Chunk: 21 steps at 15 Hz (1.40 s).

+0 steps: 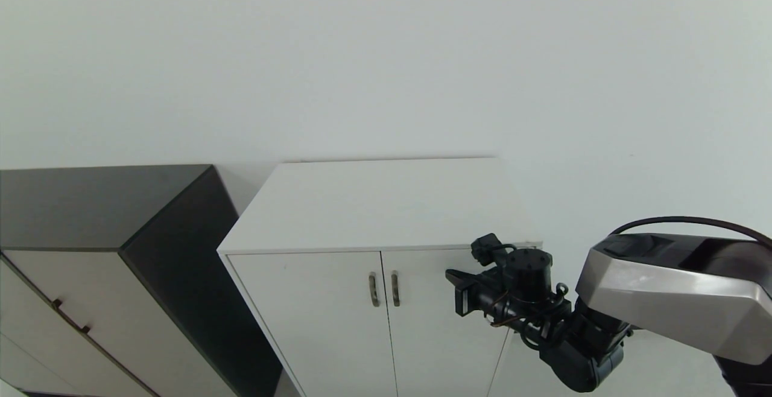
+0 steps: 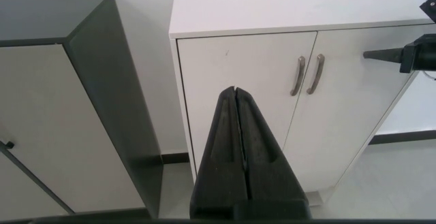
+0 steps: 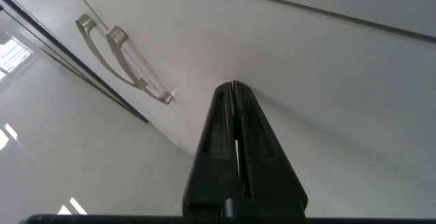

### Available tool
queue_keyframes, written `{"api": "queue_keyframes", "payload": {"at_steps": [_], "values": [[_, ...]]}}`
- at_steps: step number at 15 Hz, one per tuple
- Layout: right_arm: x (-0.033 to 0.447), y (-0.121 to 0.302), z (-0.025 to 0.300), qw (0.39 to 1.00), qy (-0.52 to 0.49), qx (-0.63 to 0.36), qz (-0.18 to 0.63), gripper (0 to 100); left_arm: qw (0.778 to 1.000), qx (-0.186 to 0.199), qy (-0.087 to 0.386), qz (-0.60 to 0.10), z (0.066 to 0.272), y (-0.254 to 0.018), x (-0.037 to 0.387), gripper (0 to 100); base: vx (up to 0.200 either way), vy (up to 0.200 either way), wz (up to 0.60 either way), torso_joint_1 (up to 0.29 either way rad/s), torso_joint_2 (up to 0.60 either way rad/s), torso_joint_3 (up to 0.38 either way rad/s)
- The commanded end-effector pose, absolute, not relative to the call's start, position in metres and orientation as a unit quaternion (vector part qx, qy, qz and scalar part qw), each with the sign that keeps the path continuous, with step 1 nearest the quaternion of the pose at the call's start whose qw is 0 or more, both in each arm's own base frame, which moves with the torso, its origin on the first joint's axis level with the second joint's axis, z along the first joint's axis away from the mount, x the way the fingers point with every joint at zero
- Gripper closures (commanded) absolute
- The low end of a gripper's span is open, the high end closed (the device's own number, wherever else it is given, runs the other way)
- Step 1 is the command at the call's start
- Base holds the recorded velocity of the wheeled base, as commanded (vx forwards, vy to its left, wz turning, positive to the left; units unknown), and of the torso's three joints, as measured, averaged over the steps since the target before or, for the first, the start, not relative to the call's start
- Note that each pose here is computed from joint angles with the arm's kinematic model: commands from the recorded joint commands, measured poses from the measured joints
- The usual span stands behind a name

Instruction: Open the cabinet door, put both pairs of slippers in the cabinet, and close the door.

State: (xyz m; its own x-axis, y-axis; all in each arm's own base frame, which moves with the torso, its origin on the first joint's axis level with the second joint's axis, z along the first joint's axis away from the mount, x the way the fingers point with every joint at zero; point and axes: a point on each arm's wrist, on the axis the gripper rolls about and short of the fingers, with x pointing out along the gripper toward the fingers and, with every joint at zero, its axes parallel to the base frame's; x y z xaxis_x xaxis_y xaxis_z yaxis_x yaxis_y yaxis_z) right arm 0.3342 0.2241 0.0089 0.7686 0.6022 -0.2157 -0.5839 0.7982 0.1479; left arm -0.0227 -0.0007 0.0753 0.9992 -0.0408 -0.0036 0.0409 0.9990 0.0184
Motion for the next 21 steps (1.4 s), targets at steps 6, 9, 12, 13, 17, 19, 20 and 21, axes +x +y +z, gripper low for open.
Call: {"api": "queue_keyframes", "payload": {"at_steps": [6, 9, 12, 13, 17, 19, 20, 21], "values": [[0.279, 0.205, 0.062, 0.936, 0.092, 0.04, 0.338, 100, 1.0, 0.01, 0.001, -0.021, 0.075, -0.001, -0.023, 100, 0.0, 0.0, 0.0, 0.0, 0.0, 0.0], [0.228, 0.162, 0.078, 0.943, 0.096, 0.035, 0.316, 100, 1.0, 0.01, 0.002, -0.021, 0.075, -0.001, -0.023, 100, 0.0, 0.0, 0.0, 0.0, 0.0, 0.0], [0.189, 0.119, 0.08, 0.954, 0.115, 0.022, 0.276, 100, 1.0, 0.01, 0.002, -0.021, 0.075, -0.001, -0.023, 100, 0.0, 0.0, 0.0, 0.0, 0.0, 0.0], [0.183, 0.105, 0.079, 0.959, 0.122, 0.008, 0.258, 100, 1.0, 0.011, 0.001, -0.021, 0.075, -0.001, -0.023, 100, 0.0, 0.0, 0.0, 0.0, 0.0, 0.0], [0.182, 0.073, 0.078, 0.981, 0.145, -0.03, 0.129, 100, 1.0, 0.01, 0.002, -0.021, 0.075, -0.001, -0.023, 100, 0.0, 0.0, 0.0, 0.0, 0.0, 0.0], [0.159, 0.063, 0.088, 0.977, 0.177, -0.04, 0.115, 100, 1.0, 0.01, 0.001, -0.021, 0.075, -0.001, -0.023, 100, 0.0, 0.0, 0.0, 0.0, 0.0, 0.0], [0.145, 0.057, 0.092, 0.973, 0.194, -0.046, 0.113, 100, 1.0, 0.01, 0.002, -0.021, 0.075, -0.001, -0.023, 100, 0.0, 0.0, 0.0, 0.0, 0.0, 0.0], [0.136, 0.052, 0.094, 0.972, 0.203, -0.046, 0.11, 100, 1.0, 0.01, 0.001, -0.021, 0.075, -0.001, -0.023, 100, 0.0, 0.0, 0.0, 0.0, 0.0, 0.0]]}}
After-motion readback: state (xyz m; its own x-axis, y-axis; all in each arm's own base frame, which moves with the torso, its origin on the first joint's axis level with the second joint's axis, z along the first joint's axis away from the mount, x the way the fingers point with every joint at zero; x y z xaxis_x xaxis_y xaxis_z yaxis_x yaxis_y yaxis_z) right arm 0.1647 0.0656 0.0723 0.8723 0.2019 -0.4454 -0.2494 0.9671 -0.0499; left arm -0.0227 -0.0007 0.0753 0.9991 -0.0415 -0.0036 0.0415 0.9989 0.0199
